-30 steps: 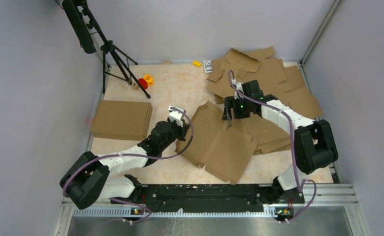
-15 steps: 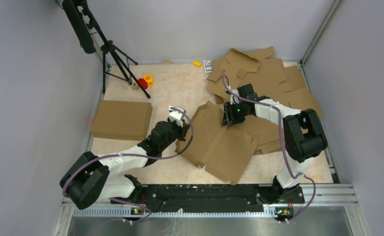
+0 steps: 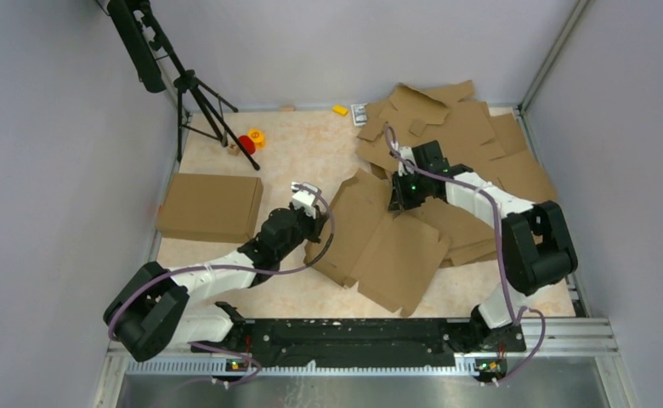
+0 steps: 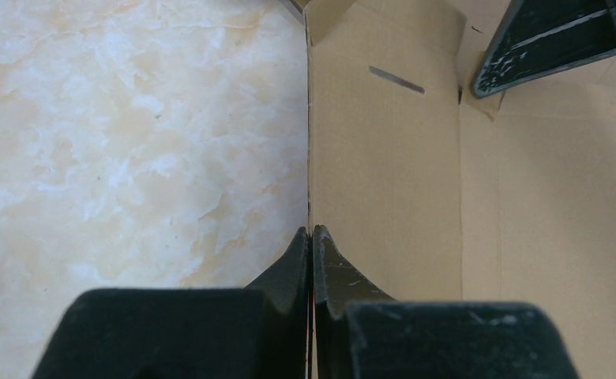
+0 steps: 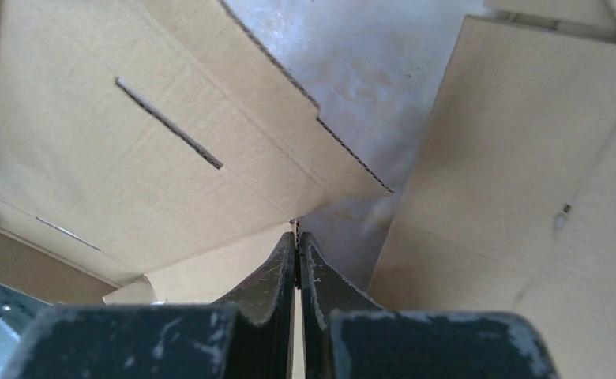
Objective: Fold the paper box
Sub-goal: Fold the paper box at the center of the board.
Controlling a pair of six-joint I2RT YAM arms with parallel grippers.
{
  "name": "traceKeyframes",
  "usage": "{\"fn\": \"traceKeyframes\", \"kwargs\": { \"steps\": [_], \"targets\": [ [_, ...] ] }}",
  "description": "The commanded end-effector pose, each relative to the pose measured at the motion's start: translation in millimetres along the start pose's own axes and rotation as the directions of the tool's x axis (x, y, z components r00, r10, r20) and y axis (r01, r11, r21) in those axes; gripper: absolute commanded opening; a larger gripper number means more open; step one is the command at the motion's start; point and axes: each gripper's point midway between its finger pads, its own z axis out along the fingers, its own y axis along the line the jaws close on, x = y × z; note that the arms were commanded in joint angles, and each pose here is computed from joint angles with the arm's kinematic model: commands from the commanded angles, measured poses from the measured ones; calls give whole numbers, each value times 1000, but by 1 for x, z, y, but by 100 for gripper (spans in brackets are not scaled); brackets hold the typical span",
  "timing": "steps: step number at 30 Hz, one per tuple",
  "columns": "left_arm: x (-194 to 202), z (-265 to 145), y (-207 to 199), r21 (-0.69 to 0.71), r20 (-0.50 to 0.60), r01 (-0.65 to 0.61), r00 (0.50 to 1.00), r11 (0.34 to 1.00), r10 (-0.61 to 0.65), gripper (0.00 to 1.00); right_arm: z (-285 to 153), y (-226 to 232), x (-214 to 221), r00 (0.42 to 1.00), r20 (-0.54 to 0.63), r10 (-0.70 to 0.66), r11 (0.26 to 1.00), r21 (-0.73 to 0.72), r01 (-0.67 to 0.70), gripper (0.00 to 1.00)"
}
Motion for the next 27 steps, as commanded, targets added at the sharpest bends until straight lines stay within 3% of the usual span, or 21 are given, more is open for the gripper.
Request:
{"fn": "traceKeyframes", "kwargs": {
  "steps": [1,6,13,20,27],
  "targets": [
    [-26,7,-9,23,48,28,998,999,-29,0,-41,29,-47,970,147,-195,978,96,183,0],
    [-35,5,-11,26,62,41,997,999,-42,3,-66,51,-67,919,214,-330,936,200,289,0],
    [-40,4,3,-26,62,44,997,999,-42,21,-106,96,-85,786,360,-503,865,206,458,0],
    [-57,-2,4,61,82,43,995,997,-48,40,-113,114,-83,739,285,-610,792,234,563,0],
    [-84,-13,2,61,134,-22,991,998,14,40,-120,126,-85,678,264,-686,725,316,611,0]
  ]
}}
